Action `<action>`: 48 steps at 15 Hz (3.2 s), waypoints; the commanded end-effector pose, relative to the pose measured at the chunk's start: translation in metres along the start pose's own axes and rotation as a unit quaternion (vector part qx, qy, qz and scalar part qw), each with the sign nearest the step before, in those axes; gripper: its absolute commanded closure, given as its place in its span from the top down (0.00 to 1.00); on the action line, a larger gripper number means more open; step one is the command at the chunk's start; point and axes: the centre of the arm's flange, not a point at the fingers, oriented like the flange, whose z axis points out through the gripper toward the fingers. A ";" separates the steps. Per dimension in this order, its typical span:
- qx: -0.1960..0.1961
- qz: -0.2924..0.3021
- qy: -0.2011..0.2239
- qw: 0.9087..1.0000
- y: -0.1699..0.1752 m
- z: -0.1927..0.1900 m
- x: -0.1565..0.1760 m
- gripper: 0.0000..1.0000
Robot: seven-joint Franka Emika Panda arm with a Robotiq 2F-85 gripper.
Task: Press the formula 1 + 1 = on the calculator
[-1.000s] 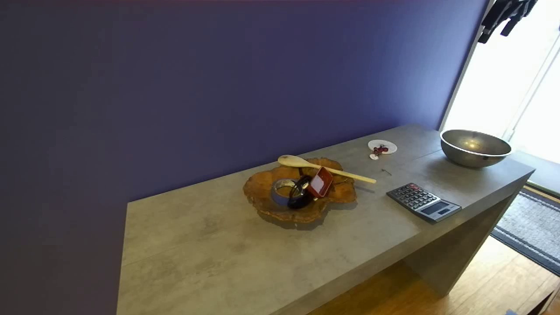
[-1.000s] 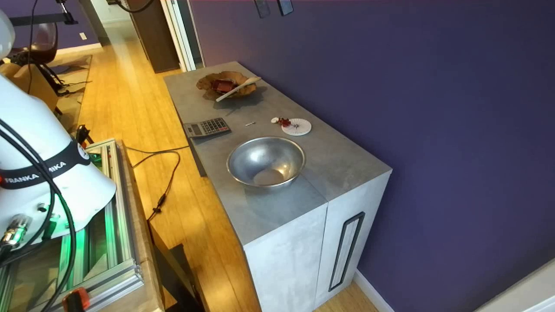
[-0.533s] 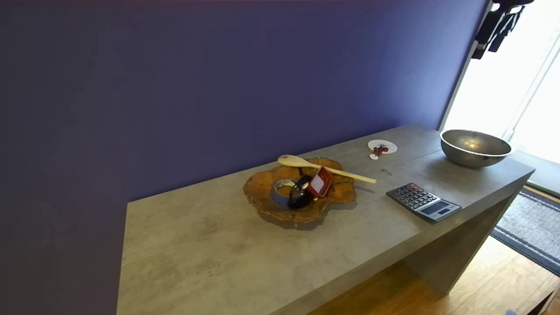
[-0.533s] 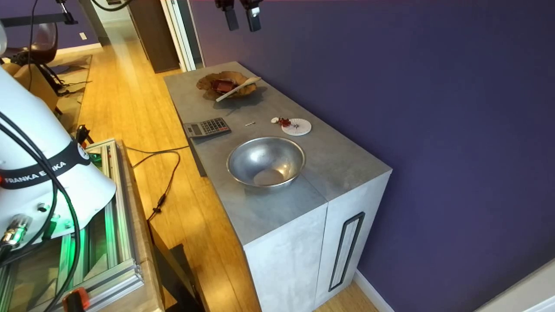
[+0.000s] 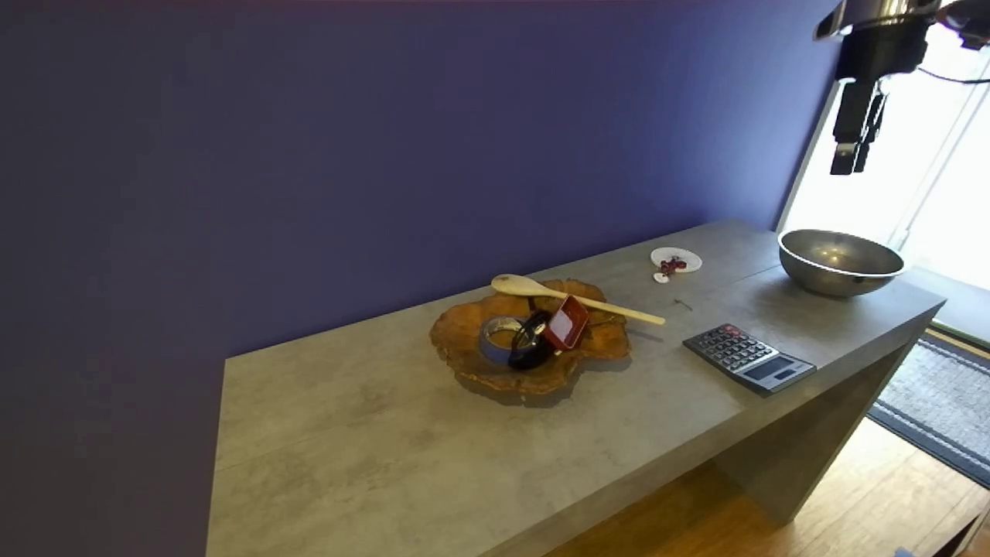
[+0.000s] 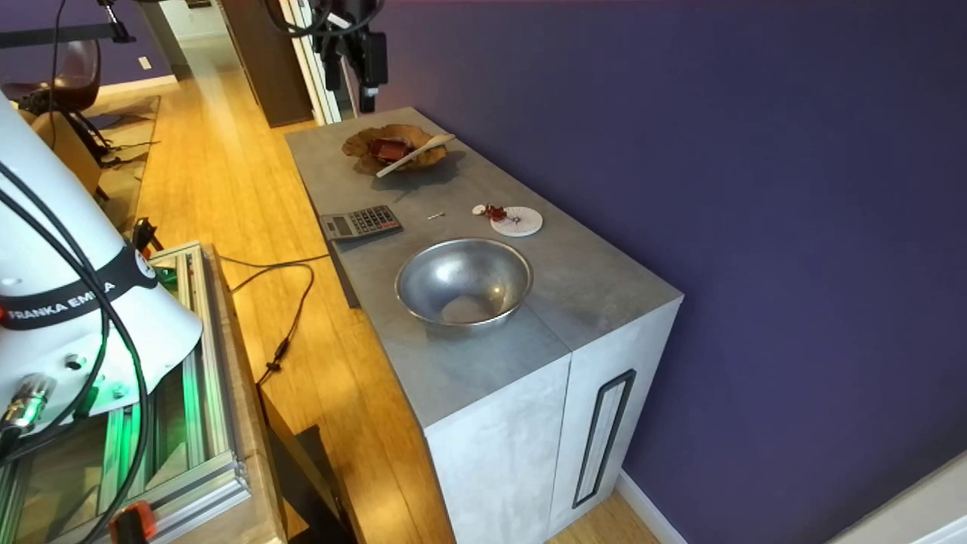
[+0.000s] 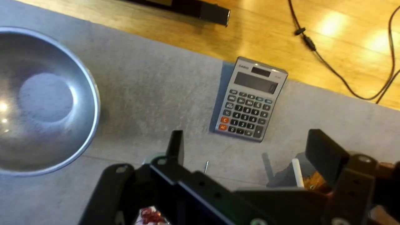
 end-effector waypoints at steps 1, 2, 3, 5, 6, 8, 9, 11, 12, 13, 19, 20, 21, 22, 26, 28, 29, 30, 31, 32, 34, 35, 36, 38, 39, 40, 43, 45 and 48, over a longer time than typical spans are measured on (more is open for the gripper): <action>0.029 0.004 -0.059 0.998 -0.012 0.051 0.031 1.00; 0.032 0.006 -0.075 0.997 -0.015 0.065 0.037 1.00; 0.033 0.010 -0.089 0.995 -0.018 0.077 0.043 1.00; 0.033 0.013 -0.112 0.993 -0.023 0.102 0.059 1.00; 0.021 0.006 -0.110 0.994 -0.028 0.112 0.067 1.00; 0.019 0.001 -0.107 0.994 -0.022 0.106 0.044 1.00; 0.019 0.000 -0.112 0.994 -0.024 0.113 0.050 1.00; 0.019 -0.001 -0.116 0.993 -0.025 0.118 0.057 1.00; 0.020 -0.001 -0.115 0.993 -0.025 0.117 0.058 1.00; 0.019 -0.017 -0.118 0.993 -0.031 0.124 0.060 1.00; 0.005 -0.043 -0.077 0.996 -0.065 0.156 0.059 0.66; 0.003 -0.043 -0.071 0.997 -0.069 0.161 0.060 0.59; 0.000 -0.042 -0.063 0.997 -0.070 0.168 0.061 0.52; -0.001 -0.042 -0.054 0.998 -0.071 0.173 0.062 0.44; -0.010 -0.024 -0.035 0.999 -0.068 0.190 0.068 0.16; -0.009 -0.015 -0.030 0.999 -0.067 0.196 0.073 0.03; -0.011 -0.011 -0.029 0.999 -0.067 0.199 0.075 0.00; -0.012 -0.006 -0.030 0.999 -0.066 0.203 0.077 0.00; -0.013 -0.001 -0.030 0.999 -0.065 0.205 0.078 0.00; -0.015 0.005 -0.030 0.999 -0.064 0.207 0.079 0.00; -0.021 0.012 -0.032 0.999 -0.062 0.211 0.082 0.00; -0.024 0.013 -0.033 0.999 -0.062 0.212 0.084 0.00; -0.027 0.014 -0.035 0.999 -0.062 0.214 0.086 0.00; -0.029 0.016 -0.035 0.999 -0.063 0.217 0.090 0.00; -0.029 0.018 -0.034 0.999 -0.063 0.218 0.091 0.00; -0.031 0.021 -0.035 0.999 -0.064 0.220 0.093 0.00; -0.045 0.027 -0.045 0.998 -0.062 0.226 0.095 0.00; -0.052 0.032 -0.045 0.997 -0.060 0.228 0.094 0.00; -0.057 0.036 -0.047 0.997 -0.061 0.232 0.096 0.00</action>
